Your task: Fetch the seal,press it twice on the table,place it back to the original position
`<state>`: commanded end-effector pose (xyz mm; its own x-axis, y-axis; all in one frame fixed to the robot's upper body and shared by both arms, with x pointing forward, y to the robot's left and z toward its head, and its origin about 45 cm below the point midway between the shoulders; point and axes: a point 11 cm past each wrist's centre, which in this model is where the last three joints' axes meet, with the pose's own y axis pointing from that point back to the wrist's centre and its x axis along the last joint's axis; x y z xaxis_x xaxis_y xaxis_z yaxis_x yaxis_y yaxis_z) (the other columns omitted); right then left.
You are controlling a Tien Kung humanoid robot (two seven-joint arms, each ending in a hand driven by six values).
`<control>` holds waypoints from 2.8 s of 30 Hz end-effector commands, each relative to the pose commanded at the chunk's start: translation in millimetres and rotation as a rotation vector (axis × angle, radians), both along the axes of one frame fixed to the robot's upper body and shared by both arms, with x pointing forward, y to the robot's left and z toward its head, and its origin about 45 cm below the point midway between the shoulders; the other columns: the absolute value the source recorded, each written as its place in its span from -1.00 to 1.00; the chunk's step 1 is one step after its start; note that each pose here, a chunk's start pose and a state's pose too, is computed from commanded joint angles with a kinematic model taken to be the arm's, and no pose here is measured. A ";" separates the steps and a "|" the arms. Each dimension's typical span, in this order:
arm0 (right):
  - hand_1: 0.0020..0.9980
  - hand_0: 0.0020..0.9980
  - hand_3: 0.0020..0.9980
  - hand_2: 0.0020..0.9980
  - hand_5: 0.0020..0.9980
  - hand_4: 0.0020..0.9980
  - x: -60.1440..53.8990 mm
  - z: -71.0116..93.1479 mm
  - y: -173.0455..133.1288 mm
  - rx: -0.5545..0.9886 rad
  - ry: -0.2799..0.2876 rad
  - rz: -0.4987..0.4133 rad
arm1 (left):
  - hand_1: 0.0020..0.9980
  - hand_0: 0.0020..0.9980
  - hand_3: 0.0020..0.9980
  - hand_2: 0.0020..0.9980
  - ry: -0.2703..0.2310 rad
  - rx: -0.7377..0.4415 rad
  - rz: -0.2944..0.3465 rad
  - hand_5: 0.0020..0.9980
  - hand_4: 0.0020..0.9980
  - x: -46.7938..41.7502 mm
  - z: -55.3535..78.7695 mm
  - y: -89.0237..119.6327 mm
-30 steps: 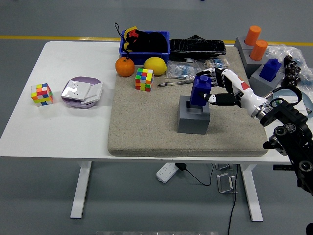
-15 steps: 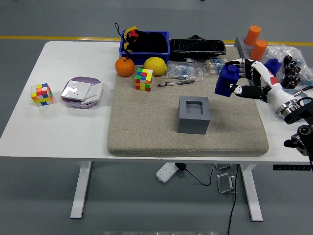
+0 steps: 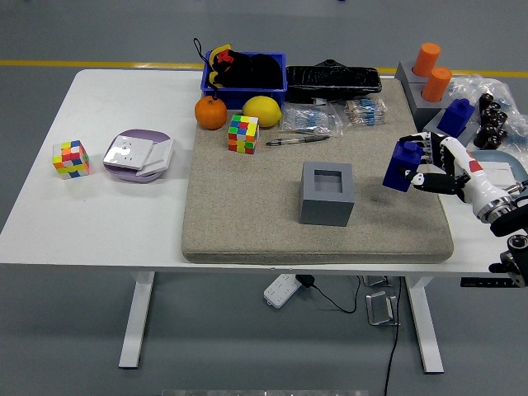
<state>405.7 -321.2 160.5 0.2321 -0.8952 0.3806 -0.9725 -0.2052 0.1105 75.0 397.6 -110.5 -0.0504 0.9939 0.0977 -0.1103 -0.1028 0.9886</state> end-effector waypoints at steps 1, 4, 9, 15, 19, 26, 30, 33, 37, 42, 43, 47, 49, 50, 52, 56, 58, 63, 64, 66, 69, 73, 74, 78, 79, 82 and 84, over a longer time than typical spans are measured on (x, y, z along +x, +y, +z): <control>-0.27 -0.09 -0.19 -0.25 -1.00 0.20 -1.0 -3.8 -0.5 -0.003 0.010 0.000 | 0.63 0.63 0.67 0.57 0.001 0.000 0.000 -0.21 0.59 -0.2 -0.1 -0.1; -0.27 -0.10 -0.20 -0.25 -1.00 0.20 -4.1 -13.7 -1.0 -0.018 0.037 0.002 | 0.63 0.63 0.67 0.57 0.002 -0.002 -0.001 -0.21 0.59 -0.7 -0.4 -0.9; -0.28 -0.11 -0.20 -0.25 -1.00 0.20 -7.1 -26.1 -0.9 -0.037 0.069 0.003 | 0.63 0.63 0.67 0.57 0.001 -0.004 -0.001 -0.21 0.59 -0.2 -0.5 -1.6; -0.28 -0.11 -0.21 -0.26 -1.00 0.21 -8.6 -34.4 -1.6 -0.054 0.090 0.004 | 0.63 0.63 0.67 0.57 -0.001 -0.003 -0.003 -0.22 0.59 0.7 -0.2 -1.2; -0.28 -0.11 -0.21 -0.26 -1.00 0.21 -10.3 -40.1 -1.8 -0.061 0.103 0.003 | 0.63 0.63 0.67 0.57 0.000 -0.005 -0.004 -0.22 0.59 0.3 -0.4 -1.7; -0.28 -0.12 -0.22 -0.26 -1.00 0.20 -12.9 -44.7 -0.9 -0.072 0.113 0.008 | 0.63 0.63 0.67 0.58 -0.001 -0.008 -0.004 -0.21 0.59 0.6 -0.6 -2.7; -0.29 -0.12 -0.23 -0.26 -1.00 0.21 -7.9 -30.0 0.8 -0.059 0.070 0.014 | 0.63 0.63 0.67 0.57 0.000 -0.007 -0.002 -0.22 0.59 0.1 -0.5 -2.0; -0.29 -0.13 -0.23 -0.27 -1.00 0.21 -1.9 -12.7 1.4 -0.048 0.023 0.019 | 0.63 0.63 0.67 0.58 0.000 -0.007 -0.002 -0.22 0.59 0.0 -0.4 -1.7; -0.29 -0.13 -0.23 -0.27 -1.00 0.21 7.1 16.5 3.4 -0.033 -0.053 0.029 | 0.63 0.63 0.67 0.58 -0.003 -0.008 -0.002 -0.22 0.59 1.4 -0.2 -2.0; -0.29 -0.13 -0.23 -0.27 -1.00 0.21 15.8 51.9 15.6 -0.004 -0.139 0.066 | 0.63 0.63 0.67 0.58 -0.003 -0.006 -0.003 -0.22 0.59 1.5 0.1 -1.0; -0.29 -0.13 -0.23 -0.27 -1.00 0.21 16.6 56.7 19.1 0.002 -0.150 0.076 | 0.63 0.63 0.67 0.58 -0.003 -0.006 -0.003 -0.22 0.59 1.6 0.1 -0.9; -0.29 -0.13 -0.23 -0.27 -1.00 0.21 17.4 69.6 37.4 0.028 -0.173 0.128 | 0.63 0.63 0.67 0.58 -0.003 -0.006 -0.002 -0.22 0.59 1.5 0.2 -0.7; -0.29 -0.13 -0.23 -0.27 -1.00 0.21 17.1 71.9 46.9 0.035 -0.175 0.154 | 0.63 0.63 0.67 0.58 -0.003 -0.006 -0.003 -0.22 0.59 1.6 0.1 -0.9; -0.29 -0.13 -0.23 -0.27 -1.00 0.21 17.0 72.0 51.7 0.038 -0.174 0.167 | 0.63 0.63 0.67 0.58 -0.004 -0.006 -0.003 -0.22 0.59 1.7 0.1 -1.0; -0.29 -0.13 -0.23 -0.27 -1.00 0.21 16.9 70.4 59.8 0.038 -0.167 0.189 | 0.63 0.63 0.67 0.58 -0.003 -0.006 -0.004 -0.22 0.59 1.6 0.1 -0.9; -0.29 -0.13 -0.23 -0.27 -1.00 0.21 16.4 64.0 74.5 0.036 -0.146 0.231 | 0.63 0.63 0.67 0.58 -0.004 -0.006 -0.004 -0.22 0.59 1.8 0.1 -1.1; -0.29 -0.13 -0.23 -0.27 -1.00 0.21 16.2 60.4 80.1 0.033 -0.137 0.246 | 0.63 0.63 0.67 0.58 -0.003 -0.006 -0.004 -0.22 0.59 1.6 0.1 -1.0; -0.29 -0.13 -0.23 -0.27 -1.00 0.22 16.4 49.2 89.5 0.022 -0.108 0.274 | 0.63 0.63 0.67 0.58 -0.002 -0.005 -0.005 -0.22 0.59 1.5 0.2 -0.7; -0.29 -0.13 -0.23 -0.27 -1.00 0.22 16.5 47.1 90.7 0.020 -0.102 0.278 | 0.63 0.63 0.67 0.58 -0.003 -0.005 -0.005 -0.22 0.59 1.8 0.2 -0.8; -0.29 -0.13 -0.23 -0.27 -1.00 0.22 16.5 43.0 92.8 0.015 -0.092 0.284 | 0.63 0.63 0.67 0.58 -0.003 -0.006 -0.006 -0.22 0.59 2.2 0.3 -0.8; -0.29 -0.13 -0.23 -0.27 -1.00 0.22 16.9 37.2 95.7 0.005 -0.078 0.293 | 0.63 0.63 0.67 0.58 -0.003 -0.005 -0.007 -0.22 0.59 2.5 0.4 -0.5; -0.29 -0.13 -0.23 -0.27 -1.00 0.22 17.9 31.2 99.0 -0.004 -0.062 0.304 | 0.63 0.63 0.67 0.58 -0.004 -0.005 -0.008 -0.22 0.59 3.0 0.6 -0.4; -0.29 -0.13 -0.23 -0.27 -1.00 0.22 18.0 30.5 99.6 -0.005 -0.061 0.306 | 0.63 0.63 0.67 0.58 -0.004 -0.005 -0.007 -0.22 0.59 3.0 0.6 -0.3; -0.29 -0.12 -0.23 -0.27 -1.00 0.22 18.2 28.0 102.9 -0.008 -0.056 0.314 | 0.63 0.63 0.67 0.58 -0.003 -0.005 -0.008 -0.22 0.59 2.6 0.5 -0.4; -0.29 -0.12 -0.23 -0.27 -1.00 0.22 18.1 27.6 104.0 -0.008 -0.055 0.318 | 0.63 0.63 0.67 0.58 -0.003 -0.005 -0.009 -0.22 0.59 2.4 0.4 -0.5; -0.29 -0.12 -0.23 -0.27 -1.00 0.22 17.8 27.6 106.2 -0.008 -0.056 0.323 | 0.63 0.63 0.67 0.58 -0.003 -0.006 -0.009 -0.22 0.59 2.2 0.3 -0.7; -0.29 -0.12 -0.23 -0.27 -1.00 0.22 17.7 27.9 107.6 -0.007 -0.057 0.326 | 0.63 0.63 0.67 0.58 -0.003 -0.006 -0.009 -0.22 0.59 2.3 0.3 -0.8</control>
